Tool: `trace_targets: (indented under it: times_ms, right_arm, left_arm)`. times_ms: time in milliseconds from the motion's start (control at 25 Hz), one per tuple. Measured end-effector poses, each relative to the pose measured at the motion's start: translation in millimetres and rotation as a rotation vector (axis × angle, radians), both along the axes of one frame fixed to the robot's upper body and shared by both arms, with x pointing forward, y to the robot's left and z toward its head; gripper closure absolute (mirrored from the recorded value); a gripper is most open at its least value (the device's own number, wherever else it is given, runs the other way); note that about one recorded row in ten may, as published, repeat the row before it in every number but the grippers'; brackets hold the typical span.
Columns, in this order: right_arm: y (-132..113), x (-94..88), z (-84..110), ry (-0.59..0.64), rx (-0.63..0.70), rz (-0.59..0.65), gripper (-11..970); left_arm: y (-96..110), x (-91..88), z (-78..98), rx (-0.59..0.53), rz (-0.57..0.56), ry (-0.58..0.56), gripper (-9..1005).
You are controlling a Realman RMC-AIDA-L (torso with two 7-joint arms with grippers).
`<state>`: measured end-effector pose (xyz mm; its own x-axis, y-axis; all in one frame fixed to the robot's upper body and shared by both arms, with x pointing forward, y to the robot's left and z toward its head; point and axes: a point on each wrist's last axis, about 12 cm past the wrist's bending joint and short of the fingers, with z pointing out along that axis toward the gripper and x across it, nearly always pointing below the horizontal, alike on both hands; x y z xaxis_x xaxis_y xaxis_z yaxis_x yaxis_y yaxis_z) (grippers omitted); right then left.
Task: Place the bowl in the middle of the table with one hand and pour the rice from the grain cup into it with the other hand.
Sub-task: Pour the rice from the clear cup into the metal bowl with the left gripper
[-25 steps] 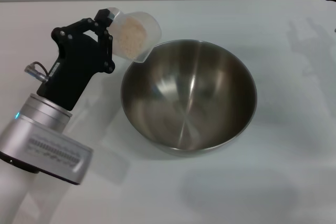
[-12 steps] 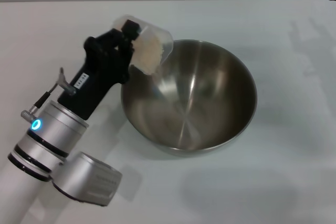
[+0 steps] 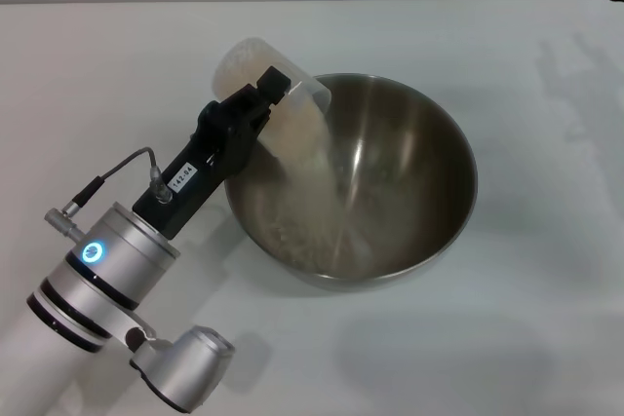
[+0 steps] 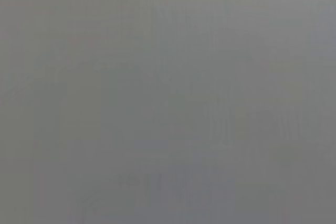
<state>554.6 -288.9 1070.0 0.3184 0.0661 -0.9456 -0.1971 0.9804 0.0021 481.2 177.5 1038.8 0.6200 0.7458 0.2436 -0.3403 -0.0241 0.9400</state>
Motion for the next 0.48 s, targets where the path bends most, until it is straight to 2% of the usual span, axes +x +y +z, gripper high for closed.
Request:
trace_targets:
  times_ms: [120,200,280,400,480]
  right_arm:
    - [-0.2,-0.4,-0.4,0.002,0.0,-0.001,470]
    - [-0.3,-0.9,-1.4,0.007,0.0,-0.002,470]
    - [-0.3,-1.2,-1.6,0.008,0.0,-0.003,470]
    - [-0.3,-1.8,-2.1,0.008,0.001,-0.003,469]
    - [-0.3,-1.9,-2.2,0.008,0.0,-0.003,469]
  left_arm:
    - [-0.2,-0.2,-0.3,0.013,0.003,-0.009,981]
    - [-0.4,-0.8,-1.9,0.079,0.021,-0.055,981]
    - [-0.4,-0.8,-1.9,0.079,0.021,-0.055,980]
    - [0.4,-2.2,-5.3,0.181,0.052,-0.12,980]
    - [0.2,-2.4,-5.7,0.198,0.055,-0.131,980]
